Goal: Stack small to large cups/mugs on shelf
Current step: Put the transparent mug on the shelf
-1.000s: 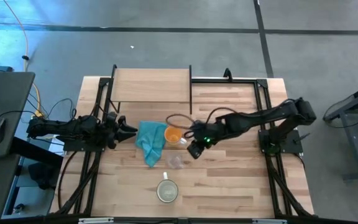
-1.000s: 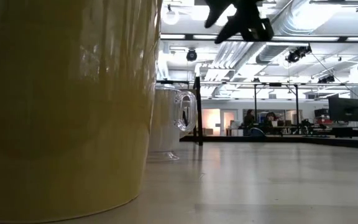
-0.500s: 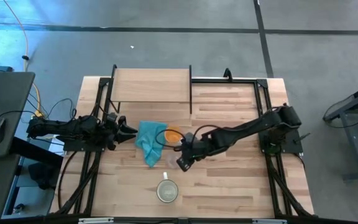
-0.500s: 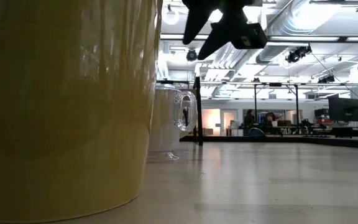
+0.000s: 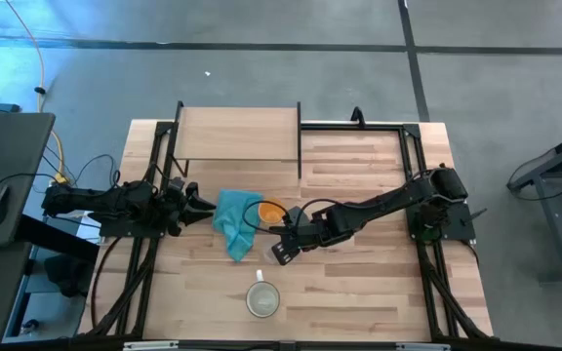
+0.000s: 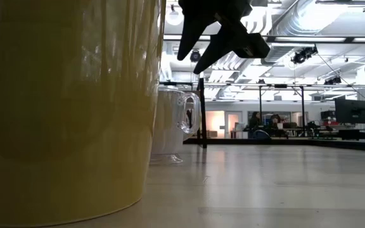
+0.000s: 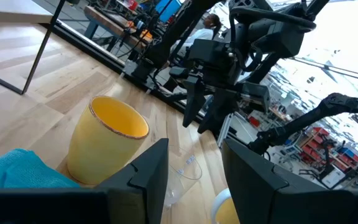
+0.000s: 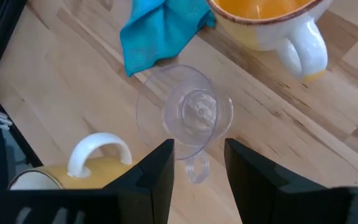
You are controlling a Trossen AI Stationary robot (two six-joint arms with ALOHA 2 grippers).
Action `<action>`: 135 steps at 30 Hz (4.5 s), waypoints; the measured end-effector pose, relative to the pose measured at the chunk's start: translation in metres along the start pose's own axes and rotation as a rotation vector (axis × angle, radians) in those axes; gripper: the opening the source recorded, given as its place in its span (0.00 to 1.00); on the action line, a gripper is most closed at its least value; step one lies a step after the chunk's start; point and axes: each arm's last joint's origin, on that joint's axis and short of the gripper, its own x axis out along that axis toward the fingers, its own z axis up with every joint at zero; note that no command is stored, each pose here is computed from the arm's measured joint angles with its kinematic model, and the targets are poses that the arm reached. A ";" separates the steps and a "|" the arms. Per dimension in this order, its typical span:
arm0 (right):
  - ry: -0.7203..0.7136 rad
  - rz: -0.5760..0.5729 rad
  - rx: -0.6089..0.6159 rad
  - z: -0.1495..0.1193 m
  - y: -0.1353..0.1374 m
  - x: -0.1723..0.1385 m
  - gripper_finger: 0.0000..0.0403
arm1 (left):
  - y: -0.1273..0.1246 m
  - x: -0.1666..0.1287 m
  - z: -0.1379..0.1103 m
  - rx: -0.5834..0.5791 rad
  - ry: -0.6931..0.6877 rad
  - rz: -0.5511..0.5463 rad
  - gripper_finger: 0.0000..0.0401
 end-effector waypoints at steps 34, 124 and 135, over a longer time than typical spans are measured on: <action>0.094 -0.005 -0.310 -0.037 0.009 0.017 0.33 | 0.000 0.000 0.000 0.000 -0.002 0.002 0.34; 0.078 -0.082 -0.374 -0.013 0.039 -0.008 0.00 | 0.000 0.000 0.000 -0.003 0.005 -0.005 0.34; 0.049 -0.160 -0.375 0.030 0.042 -0.057 0.00 | 0.000 0.000 0.000 0.008 0.005 -0.006 0.34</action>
